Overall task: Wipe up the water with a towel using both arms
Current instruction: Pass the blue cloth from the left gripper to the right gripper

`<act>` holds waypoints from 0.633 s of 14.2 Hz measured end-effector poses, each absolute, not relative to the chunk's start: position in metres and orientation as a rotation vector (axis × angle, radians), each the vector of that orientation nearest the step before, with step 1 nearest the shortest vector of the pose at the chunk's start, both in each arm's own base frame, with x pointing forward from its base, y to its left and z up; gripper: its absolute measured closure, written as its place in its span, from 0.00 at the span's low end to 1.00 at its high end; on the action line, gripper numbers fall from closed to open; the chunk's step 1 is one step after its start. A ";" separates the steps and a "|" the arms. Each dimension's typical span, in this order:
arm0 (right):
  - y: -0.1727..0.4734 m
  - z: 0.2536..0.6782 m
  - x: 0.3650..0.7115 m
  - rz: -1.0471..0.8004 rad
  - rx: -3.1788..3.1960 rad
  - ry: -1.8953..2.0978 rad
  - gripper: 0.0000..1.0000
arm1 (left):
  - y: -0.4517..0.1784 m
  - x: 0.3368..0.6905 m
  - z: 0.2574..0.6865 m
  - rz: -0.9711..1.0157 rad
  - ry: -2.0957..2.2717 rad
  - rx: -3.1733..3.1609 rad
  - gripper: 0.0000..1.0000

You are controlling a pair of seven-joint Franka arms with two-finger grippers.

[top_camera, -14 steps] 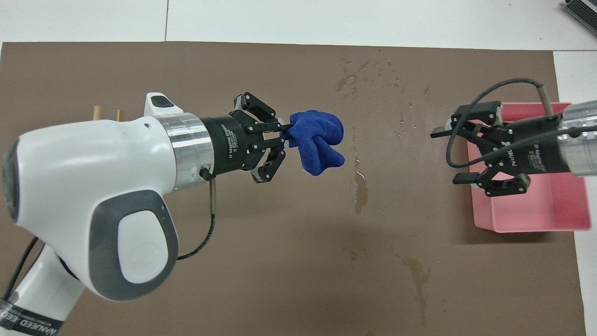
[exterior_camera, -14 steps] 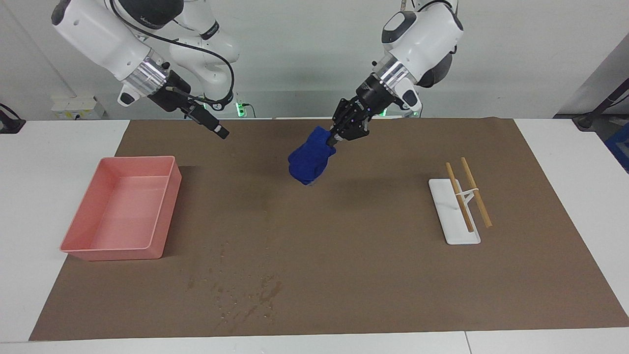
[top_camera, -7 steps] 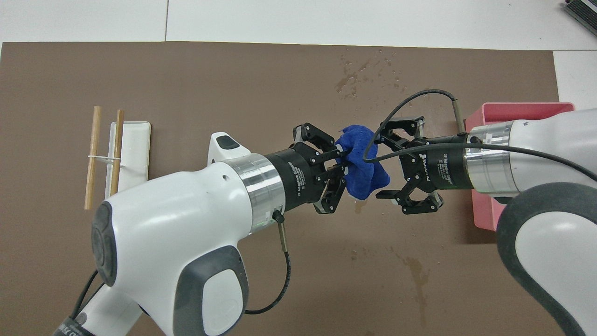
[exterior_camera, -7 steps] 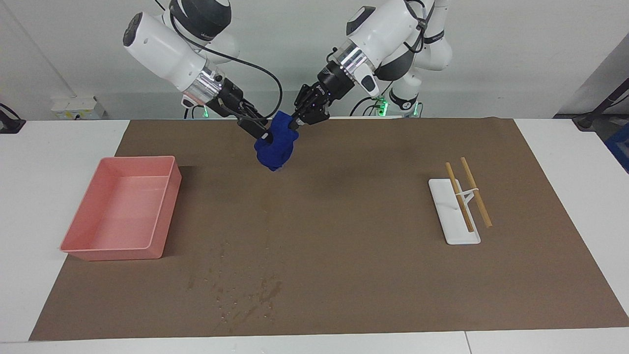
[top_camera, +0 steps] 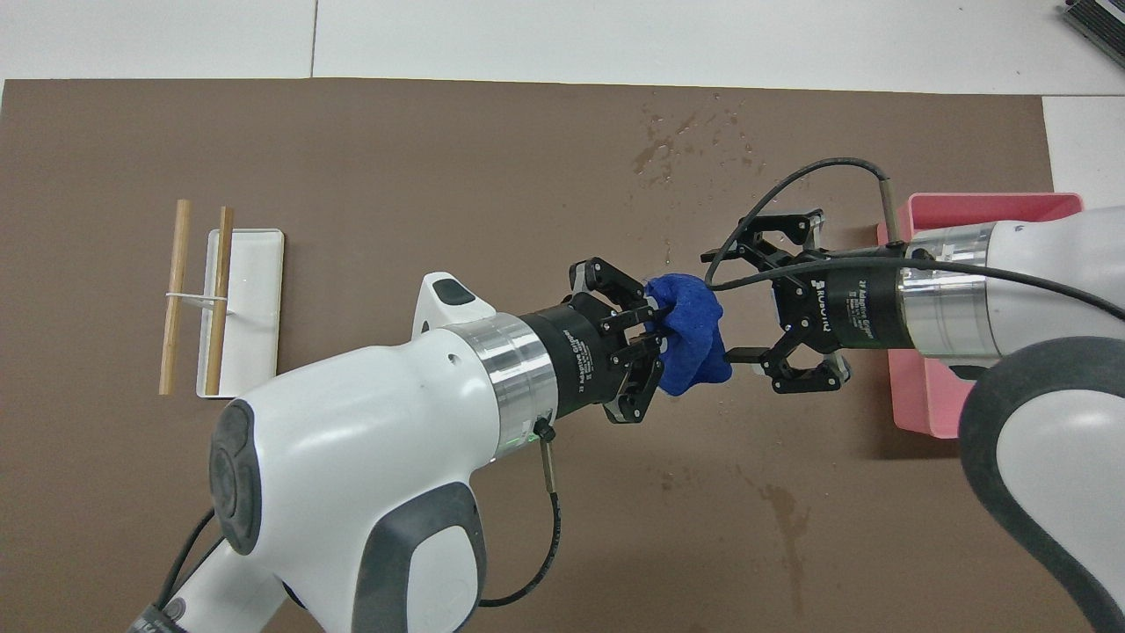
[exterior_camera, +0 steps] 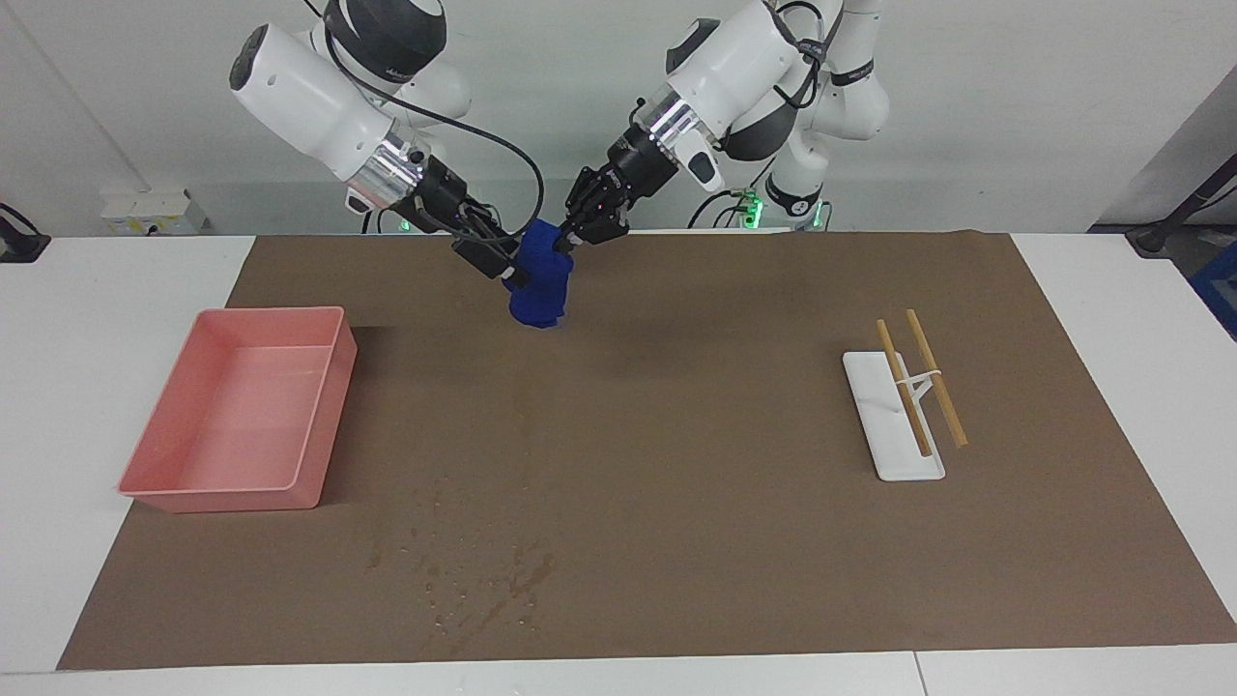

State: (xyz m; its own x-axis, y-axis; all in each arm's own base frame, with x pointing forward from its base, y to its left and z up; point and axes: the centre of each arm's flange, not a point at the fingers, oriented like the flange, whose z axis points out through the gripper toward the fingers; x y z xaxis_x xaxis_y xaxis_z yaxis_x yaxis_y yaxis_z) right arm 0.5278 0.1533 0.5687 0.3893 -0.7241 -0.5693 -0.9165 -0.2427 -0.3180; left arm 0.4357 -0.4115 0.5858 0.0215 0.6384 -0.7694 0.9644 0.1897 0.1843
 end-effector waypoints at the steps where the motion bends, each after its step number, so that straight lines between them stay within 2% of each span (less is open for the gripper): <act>1: 0.153 0.569 0.528 0.404 -2.038 1.401 0.00 | -0.415 0.431 0.587 -0.539 1.687 1.539 0.88; 5: 0.162 0.572 0.529 0.374 -2.003 1.428 0.00 | -0.438 0.408 0.595 -0.521 1.617 1.536 0.88; 9: 0.165 0.570 0.528 0.380 -2.007 1.428 0.00 | -0.438 0.407 0.602 -0.472 1.578 1.490 0.88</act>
State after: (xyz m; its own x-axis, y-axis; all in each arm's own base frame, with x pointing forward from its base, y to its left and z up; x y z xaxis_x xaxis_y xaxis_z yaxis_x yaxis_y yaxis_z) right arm 0.5279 0.1654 0.5698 0.3688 -0.7367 -0.5668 -0.9209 -0.2069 -0.3303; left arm 0.4069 -0.4382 0.6024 0.1176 0.5961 -0.7942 0.9343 0.2046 0.2919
